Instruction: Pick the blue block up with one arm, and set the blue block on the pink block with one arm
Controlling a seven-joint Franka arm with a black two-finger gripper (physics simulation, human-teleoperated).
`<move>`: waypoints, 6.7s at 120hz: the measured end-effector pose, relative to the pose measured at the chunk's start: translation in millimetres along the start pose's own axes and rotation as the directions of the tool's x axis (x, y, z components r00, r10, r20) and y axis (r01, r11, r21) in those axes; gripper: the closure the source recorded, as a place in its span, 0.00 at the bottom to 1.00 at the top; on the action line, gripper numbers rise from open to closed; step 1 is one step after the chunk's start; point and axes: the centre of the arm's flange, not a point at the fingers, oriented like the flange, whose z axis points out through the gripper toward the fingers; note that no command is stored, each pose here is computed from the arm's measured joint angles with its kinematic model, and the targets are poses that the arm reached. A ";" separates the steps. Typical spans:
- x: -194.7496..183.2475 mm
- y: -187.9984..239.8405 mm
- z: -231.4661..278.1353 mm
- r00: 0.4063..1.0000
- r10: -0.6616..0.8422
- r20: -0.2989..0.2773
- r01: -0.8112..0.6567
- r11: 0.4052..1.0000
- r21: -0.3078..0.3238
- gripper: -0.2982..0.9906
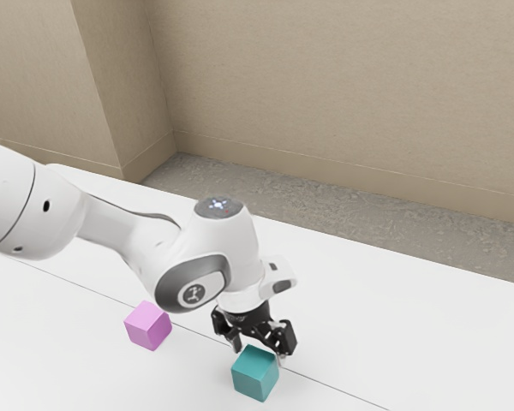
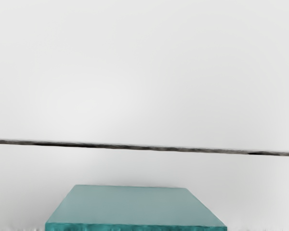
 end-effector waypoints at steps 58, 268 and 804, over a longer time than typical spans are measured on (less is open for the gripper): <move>-17.1 -0.5 4.8 1.000 0.009 -0.001 -0.009 1.000 -0.001 0.25; -12.2 -12.5 29.5 0.998 0.047 0.032 -0.047 0.999 -0.002 0.44; -10.9 -232.2 -274.7 0.981 0.156 0.115 -0.161 0.986 0.034 0.24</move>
